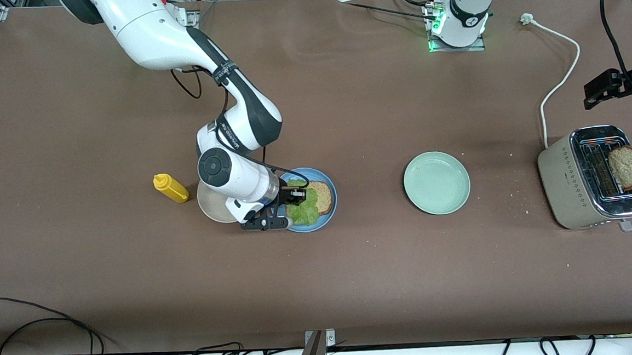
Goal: Make sandwich in blue plate with both arms
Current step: 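Lower the lettuce onto the toast and open the right gripper, then withdraw the right gripper away from the blue plate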
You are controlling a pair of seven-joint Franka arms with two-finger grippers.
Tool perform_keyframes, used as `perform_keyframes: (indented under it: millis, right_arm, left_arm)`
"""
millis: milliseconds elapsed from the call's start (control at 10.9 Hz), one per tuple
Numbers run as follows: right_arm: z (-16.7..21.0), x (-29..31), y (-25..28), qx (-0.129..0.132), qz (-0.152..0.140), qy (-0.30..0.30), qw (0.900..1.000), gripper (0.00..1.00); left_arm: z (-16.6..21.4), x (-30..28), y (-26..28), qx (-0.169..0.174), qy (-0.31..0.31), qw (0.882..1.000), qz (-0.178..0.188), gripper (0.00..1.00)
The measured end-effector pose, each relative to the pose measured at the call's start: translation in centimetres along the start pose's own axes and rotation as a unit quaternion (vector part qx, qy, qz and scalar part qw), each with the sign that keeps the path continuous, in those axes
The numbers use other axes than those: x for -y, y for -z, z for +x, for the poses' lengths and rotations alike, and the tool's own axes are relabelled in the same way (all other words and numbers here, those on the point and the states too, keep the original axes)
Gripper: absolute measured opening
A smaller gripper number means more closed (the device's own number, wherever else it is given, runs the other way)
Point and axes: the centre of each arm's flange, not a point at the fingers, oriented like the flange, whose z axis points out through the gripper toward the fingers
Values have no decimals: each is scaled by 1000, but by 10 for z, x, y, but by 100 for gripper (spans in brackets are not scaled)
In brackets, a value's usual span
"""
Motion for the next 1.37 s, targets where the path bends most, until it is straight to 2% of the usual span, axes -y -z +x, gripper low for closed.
perform_keyframes:
  millis: [275,367,458,642,916,1008,1191,1375]
  right_arm:
    - [-6,1,-10,8,-3,11,1000,7]
    - [-11,4,-16,13,-5,14,1000,15]
    - [-15,5,-20,17,-7,16,1000,26]
    - [-13,4,-19,15,-8,39,999,53]
    - [6,-9,1,-10,-8,96,995,92]
    - [13,-17,15,-12,-16,112,994,100]
    - [15,-27,53,9,-46,130,990,100]
    - [10,-45,102,48,-93,129,986,100]
  left_arm:
    - [0,1,0,0,1,1000,0,100]
    - [0,2,0,0,1,1000,0,100]
    - [0,1,0,0,1,1000,0,100]
    - [0,1,0,0,1,1000,0,100]
    - [0,1,0,0,1,1000,0,100]
    - [0,1,0,0,1,1000,0,100]
    - [0,4,-1,0,3,1000,0,100]
    - [-2,15,-2,0,14,1000,-13,100]
